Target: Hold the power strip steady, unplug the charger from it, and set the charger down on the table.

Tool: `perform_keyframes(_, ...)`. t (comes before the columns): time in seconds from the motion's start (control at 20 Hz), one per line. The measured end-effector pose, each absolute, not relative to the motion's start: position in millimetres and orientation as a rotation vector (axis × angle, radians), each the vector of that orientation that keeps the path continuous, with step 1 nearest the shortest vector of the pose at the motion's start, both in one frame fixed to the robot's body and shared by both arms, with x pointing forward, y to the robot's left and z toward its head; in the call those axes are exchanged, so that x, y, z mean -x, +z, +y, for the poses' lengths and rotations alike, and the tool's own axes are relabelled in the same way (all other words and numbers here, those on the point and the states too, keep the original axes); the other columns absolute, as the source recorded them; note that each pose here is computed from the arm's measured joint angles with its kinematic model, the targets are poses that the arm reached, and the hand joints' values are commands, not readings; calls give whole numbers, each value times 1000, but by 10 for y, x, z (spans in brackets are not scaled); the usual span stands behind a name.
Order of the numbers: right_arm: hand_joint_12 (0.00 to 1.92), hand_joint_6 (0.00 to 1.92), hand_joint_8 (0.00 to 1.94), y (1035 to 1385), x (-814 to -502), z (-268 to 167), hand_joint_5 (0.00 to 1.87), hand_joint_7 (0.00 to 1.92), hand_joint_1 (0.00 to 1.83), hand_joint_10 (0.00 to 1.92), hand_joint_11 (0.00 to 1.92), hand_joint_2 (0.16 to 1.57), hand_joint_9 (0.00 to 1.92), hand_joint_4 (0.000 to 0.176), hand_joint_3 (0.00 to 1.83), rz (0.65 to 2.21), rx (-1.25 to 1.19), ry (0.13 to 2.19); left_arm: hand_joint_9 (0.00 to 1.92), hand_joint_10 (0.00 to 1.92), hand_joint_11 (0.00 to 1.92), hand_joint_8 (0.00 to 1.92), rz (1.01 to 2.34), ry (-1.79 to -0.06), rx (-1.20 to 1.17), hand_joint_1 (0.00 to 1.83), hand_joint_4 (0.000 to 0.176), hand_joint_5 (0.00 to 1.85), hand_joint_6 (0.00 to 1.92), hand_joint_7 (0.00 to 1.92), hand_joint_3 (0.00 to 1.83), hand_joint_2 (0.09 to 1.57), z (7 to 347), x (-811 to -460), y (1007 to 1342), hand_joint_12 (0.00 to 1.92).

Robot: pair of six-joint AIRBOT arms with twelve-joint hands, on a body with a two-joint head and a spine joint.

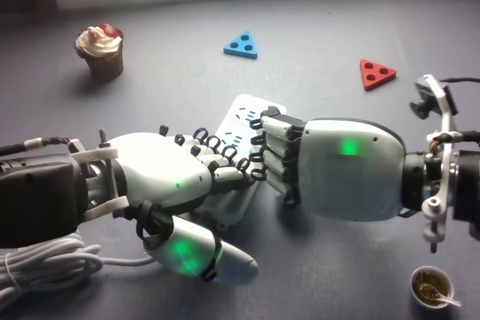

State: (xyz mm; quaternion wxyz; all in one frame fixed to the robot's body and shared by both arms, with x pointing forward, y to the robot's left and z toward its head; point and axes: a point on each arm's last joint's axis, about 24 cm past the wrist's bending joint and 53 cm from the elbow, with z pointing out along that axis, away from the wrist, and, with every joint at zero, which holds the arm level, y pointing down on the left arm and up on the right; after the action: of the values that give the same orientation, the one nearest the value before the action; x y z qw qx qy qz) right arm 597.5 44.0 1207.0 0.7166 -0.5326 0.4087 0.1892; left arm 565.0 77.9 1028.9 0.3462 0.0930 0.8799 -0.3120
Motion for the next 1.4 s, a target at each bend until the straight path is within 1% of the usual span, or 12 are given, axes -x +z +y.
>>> perform_keyframes(0.05, 509, 0, 0, 12044, -5998, 411, 390, 443, 870, 0, 310, 881, 445, 0, 0, 916, 1179, 413, 100, 7, 73, 3, 2284, -809, -241, 0, 0, 127, 0, 121, 0, 1019, 782, -5649, 10288, 48)
perform_keyframes(0.15, 451, 0, 0, 12020, -6030, 361, 275, 324, 807, 0, 210, 804, 325, 0, 0, 935, 1174, 406, 100, 6, 69, 2, 2286, -809, -243, 0, 0, 128, 2, 121, 0, 1021, 782, -5646, 10285, 46)
perform_keyframes(0.3, 369, 0, 0, 12137, -6077, 251, 128, 165, 679, 0, 55, 779, 152, 0, 0, 1018, 1064, 469, 113, 10, 70, 8, 2286, -809, -243, 0, 0, 130, 3, 136, 1, 1023, 780, -5642, 10286, 46)
perform_keyframes(0.45, 365, 4, 6, 12401, -6160, 42, 123, 157, 677, 6, 58, 773, 149, 0, 0, 1179, 756, 663, 120, 10, 73, 5, 2286, -810, -243, 0, 0, 130, 2, 134, 0, 1022, 778, -5640, 10286, 47)
perform_keyframes(0.6, 369, 12, 17, 12681, -6224, -434, 149, 195, 730, 12, 66, 768, 171, 0, 0, 1313, 374, 878, 116, 6, 70, 3, 2287, -814, -246, 0, 0, 130, 1, 131, 0, 1021, 765, -5627, 10288, 46)
perform_keyframes(0.7, 363, 5, 3, 12762, -6241, -720, 138, 170, 719, 3, 47, 792, 153, 0, 5, 1372, 188, 967, 112, 6, 62, 5, 2285, -814, -245, 0, 0, 136, 4, 134, 0, 1018, 763, -5628, 10295, 42)
perform_keyframes(0.75, 362, 5, 4, 12795, -6224, -844, 139, 172, 697, 0, 39, 803, 148, 0, 9, 1392, 117, 1000, 110, 5, 60, 5, 2281, -817, -245, 0, 0, 134, 3, 135, 1, 1024, 755, -5639, 10315, 41)
perform_keyframes(0.85, 368, 9, 10, 12879, -6163, -1031, 157, 193, 720, 8, 45, 804, 170, 0, 6, 1411, 3, 1063, 76, 0, 29, 0, 2288, -817, -249, 0, 0, 103, 0, 103, 1, 1024, 765, -5625, 10329, 27)
perform_keyframes(1.0, 377, 1, 0, 12866, -6183, -1328, 143, 173, 712, 2, 42, 809, 164, 0, 6, 1445, -212, 1101, 88, 5, 40, 5, 2295, -828, -262, 0, 0, 113, 4, 114, 0, 1023, 746, -5635, 10413, 32)
perform_keyframes(1.2, 409, 0, 1, 12884, -6161, -1332, 138, 193, 691, 1, 48, 813, 187, 0, 0, 1462, -177, 1072, 100, 8, 61, 6, 2266, -858, -275, 0, 0, 120, 6, 122, 1, 1023, 672, -5691, 10634, 41)
perform_keyframes(1.25, 409, 0, 1, 12882, -6128, -1256, 138, 193, 691, 1, 48, 813, 187, 0, 0, 1470, -128, 1069, 100, 8, 61, 6, 2249, -870, -279, 0, 0, 120, 6, 122, 1, 1023, 646, -5729, 10740, 41)
perform_keyframes(1.4, 419, 0, 0, 12839, -6040, -1091, 134, 178, 687, 0, 46, 820, 183, 0, 2, 1476, 10, 1041, 122, 14, 87, 15, 2234, -872, -290, 0, 0, 146, 14, 151, 5, 1034, 659, -5775, 10874, 52)
